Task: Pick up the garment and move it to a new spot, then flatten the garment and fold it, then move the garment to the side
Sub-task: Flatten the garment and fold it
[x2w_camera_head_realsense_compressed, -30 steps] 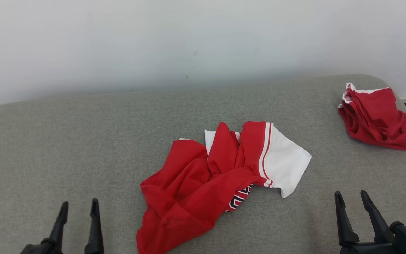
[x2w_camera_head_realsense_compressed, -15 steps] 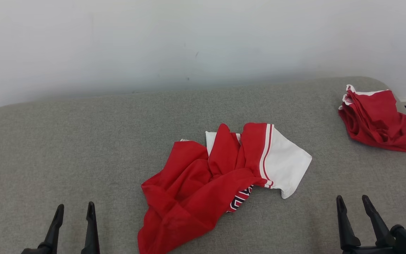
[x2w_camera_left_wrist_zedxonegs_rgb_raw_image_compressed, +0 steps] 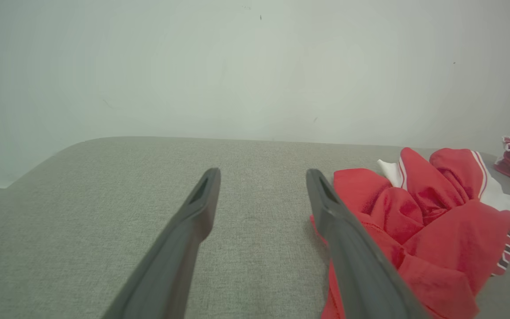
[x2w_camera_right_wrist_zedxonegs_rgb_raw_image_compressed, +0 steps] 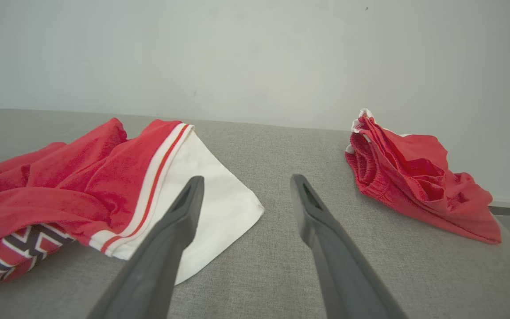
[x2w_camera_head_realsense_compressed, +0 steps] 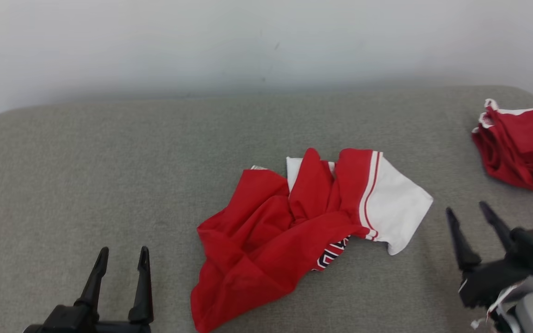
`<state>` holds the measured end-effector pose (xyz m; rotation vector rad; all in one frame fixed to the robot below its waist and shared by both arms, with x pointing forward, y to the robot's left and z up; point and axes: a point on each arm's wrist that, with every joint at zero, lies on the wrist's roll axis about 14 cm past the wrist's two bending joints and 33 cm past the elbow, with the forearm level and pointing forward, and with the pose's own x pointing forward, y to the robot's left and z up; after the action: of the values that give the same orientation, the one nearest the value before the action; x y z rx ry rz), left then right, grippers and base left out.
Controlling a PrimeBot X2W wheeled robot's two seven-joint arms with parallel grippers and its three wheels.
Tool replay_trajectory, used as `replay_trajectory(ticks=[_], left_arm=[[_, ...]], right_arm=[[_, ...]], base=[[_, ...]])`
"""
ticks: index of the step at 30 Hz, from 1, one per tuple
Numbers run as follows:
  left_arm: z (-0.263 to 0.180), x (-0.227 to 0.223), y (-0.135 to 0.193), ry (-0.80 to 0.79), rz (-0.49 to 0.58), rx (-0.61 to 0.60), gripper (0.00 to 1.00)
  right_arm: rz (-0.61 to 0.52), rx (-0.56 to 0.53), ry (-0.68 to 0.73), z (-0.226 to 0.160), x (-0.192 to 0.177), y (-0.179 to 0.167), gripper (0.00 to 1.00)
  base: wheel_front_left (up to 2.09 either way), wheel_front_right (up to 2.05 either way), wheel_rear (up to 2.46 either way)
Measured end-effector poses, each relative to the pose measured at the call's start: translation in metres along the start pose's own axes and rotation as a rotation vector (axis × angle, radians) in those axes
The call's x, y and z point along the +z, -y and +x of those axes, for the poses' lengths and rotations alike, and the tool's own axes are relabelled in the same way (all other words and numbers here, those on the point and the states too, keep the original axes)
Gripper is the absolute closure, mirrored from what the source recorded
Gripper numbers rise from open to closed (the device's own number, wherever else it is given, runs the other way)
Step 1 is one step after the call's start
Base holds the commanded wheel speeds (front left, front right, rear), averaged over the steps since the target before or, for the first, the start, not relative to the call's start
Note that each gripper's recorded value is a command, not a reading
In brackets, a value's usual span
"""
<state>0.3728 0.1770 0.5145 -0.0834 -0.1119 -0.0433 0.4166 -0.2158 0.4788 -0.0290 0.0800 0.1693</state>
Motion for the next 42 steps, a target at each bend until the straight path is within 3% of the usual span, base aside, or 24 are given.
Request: replay_trajectory(ticks=[9, 20, 21, 22, 23, 35, 42], left_arm=[[0.008, -0.009, -0.009, -0.022, -0.021, 0.039, 0.00], [0.005, -0.021, -0.028, -0.061, -0.018, 0.110, 0.00], [0.006, -0.021, -0.029, -0.062, -0.016, 0.112, 0.00], [0.007, -0.021, -0.030, -0.062, -0.015, 0.114, 0.00], [0.007, -0.021, -0.030, -0.063, -0.014, 0.115, 0.00], [0.000, -0.023, -0.024, -0.068, -0.039, 0.105, 0.00], [0.002, -0.023, -0.004, -0.065, -0.064, 0.051, 0.00]], right_arm=[[-0.059, 0.009, -0.131, 0.059, -0.023, 0.019, 0.00], [-0.054, 0.046, -0.338, 0.085, -0.085, 0.006, 0.00], [-0.044, 0.047, -0.353, 0.086, -0.089, 0.004, 0.24], [-0.033, 0.047, -0.362, 0.087, -0.091, 0.003, 0.75], [-0.030, 0.049, -0.364, 0.089, -0.092, 0.001, 1.00], [0.076, -0.005, -0.269, 0.066, -0.069, 0.014, 1.00], [0.231, -0.109, -0.173, 0.005, -0.058, 0.036, 1.00]], base=[[0.00, 0.00, 0.00], [0.00, 0.00, 0.00], [0.00, 0.00, 0.00], [0.00, 0.00, 0.00], [0.00, 0.00, 0.00], [0.00, 0.00, 0.00], [0.00, 0.00, 0.00]])
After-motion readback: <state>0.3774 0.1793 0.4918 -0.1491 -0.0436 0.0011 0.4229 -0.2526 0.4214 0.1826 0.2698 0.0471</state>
